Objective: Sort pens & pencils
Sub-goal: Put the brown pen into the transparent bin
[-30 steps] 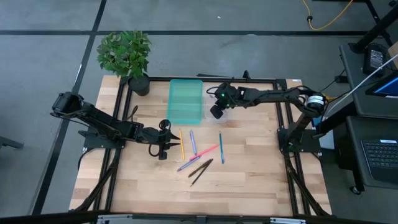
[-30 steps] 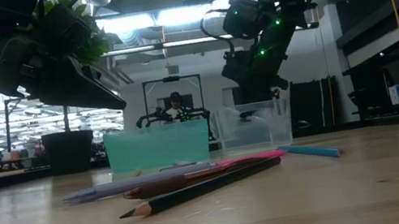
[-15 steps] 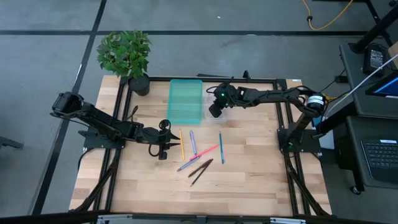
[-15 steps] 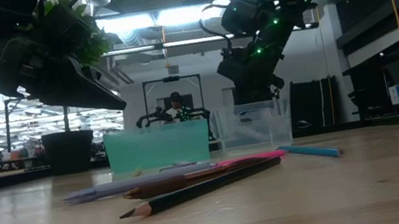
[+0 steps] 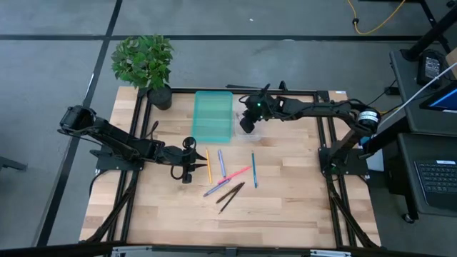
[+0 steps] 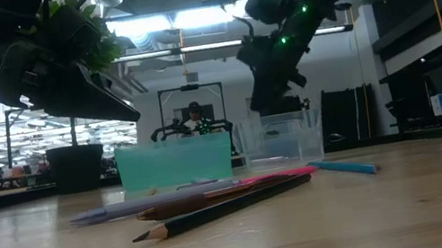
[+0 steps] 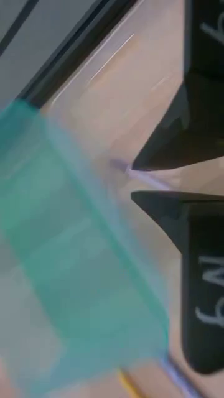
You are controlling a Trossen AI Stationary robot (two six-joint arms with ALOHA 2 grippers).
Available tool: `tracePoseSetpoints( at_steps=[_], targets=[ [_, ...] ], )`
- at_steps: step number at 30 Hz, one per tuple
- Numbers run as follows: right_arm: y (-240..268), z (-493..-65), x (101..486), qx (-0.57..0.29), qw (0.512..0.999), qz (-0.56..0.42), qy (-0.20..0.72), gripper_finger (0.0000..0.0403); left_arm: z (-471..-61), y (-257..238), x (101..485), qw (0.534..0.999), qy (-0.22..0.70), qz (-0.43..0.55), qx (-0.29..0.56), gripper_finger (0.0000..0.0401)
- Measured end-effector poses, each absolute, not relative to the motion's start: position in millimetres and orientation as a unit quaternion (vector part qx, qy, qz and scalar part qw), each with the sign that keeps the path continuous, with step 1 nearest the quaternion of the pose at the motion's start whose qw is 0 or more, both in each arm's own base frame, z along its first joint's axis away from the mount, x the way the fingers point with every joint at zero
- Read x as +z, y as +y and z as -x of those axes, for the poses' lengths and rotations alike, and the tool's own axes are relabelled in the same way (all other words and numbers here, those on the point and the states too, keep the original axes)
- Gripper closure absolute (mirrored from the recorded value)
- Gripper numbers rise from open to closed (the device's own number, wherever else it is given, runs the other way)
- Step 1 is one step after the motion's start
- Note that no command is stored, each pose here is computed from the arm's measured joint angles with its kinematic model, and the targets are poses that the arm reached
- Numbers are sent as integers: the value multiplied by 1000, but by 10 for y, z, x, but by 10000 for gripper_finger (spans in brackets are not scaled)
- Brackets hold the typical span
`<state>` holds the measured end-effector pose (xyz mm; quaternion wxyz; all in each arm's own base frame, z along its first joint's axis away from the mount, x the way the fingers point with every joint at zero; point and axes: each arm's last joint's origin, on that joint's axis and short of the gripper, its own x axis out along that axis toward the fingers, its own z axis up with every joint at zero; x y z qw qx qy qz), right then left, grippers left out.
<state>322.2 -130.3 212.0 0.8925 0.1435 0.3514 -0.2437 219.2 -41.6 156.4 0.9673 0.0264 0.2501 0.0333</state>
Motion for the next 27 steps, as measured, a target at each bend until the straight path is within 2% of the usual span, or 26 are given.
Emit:
tracePoseSetpoints(
  at_steps=[10,15,23,27],
  targets=[
    [-1188,-3309,2273,-100,930,-88,343,342,-2215,-372,1591,970,236,-44,41,307],
    [-1141,-3336,2277,-75,938,-47,336,342,-2254,-299,1648,976,206,-48,55,307],
    [-766,-3429,2360,75,951,0,301,342,-2292,-293,1764,984,150,-84,51,307],
    [-597,-3423,2367,102,954,21,280,342,-2281,-292,1795,984,144,-94,49,307]
  ],
)
